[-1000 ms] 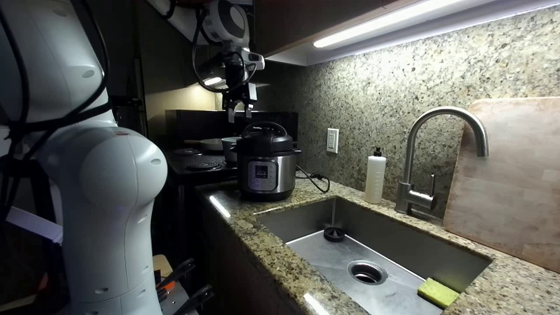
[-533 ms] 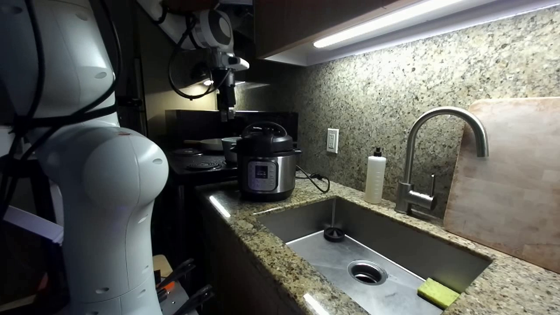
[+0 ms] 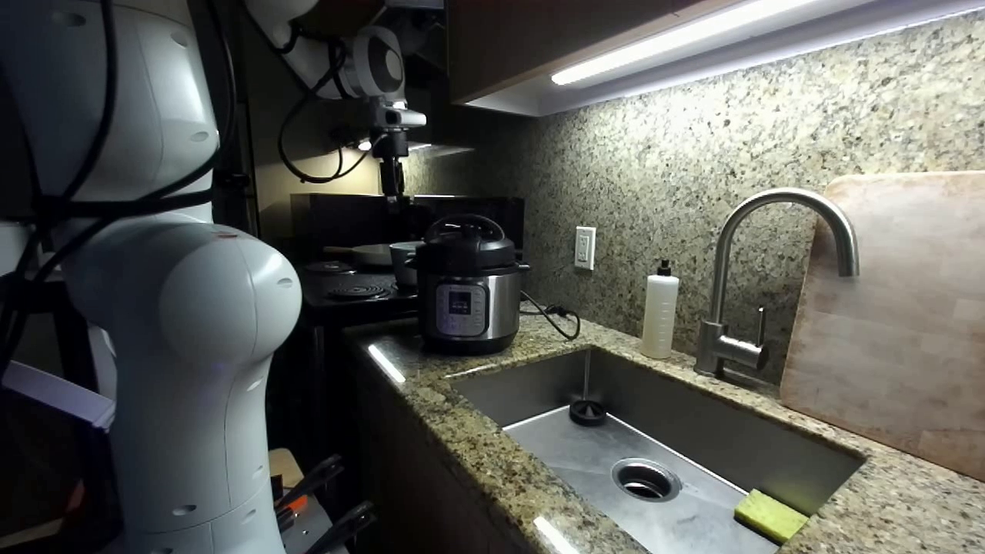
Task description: Remove the black lid from the rice cooker and put it inside the sink
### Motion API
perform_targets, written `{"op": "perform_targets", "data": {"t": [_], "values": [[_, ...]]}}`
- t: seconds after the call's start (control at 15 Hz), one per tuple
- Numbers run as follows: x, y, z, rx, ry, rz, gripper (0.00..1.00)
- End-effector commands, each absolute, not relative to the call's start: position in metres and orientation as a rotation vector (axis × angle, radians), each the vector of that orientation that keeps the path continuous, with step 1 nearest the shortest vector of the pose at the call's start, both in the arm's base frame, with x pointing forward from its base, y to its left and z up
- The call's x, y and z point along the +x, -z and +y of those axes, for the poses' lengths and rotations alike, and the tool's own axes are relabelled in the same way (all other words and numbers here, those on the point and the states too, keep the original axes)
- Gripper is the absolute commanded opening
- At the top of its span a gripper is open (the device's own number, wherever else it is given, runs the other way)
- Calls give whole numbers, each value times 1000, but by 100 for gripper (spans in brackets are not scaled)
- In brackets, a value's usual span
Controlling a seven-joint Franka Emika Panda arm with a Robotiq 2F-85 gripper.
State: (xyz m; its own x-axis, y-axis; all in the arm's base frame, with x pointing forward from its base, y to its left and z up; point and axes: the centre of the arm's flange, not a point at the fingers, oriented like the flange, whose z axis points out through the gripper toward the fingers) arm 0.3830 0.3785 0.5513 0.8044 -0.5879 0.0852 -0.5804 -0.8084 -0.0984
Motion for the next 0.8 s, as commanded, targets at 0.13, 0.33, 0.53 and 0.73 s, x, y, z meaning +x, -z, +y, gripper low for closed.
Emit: {"op": "perform_targets", "data": {"t": [0.13, 0.33, 0.53, 0.73], "values": [[398, -558, 401, -2728, 246, 1192, 100], [407, -557, 399, -2721, 253, 1255, 100], [421, -554, 392, -2764, 226, 1280, 100], [433, -553, 382, -2795, 176, 1312, 100]]}}
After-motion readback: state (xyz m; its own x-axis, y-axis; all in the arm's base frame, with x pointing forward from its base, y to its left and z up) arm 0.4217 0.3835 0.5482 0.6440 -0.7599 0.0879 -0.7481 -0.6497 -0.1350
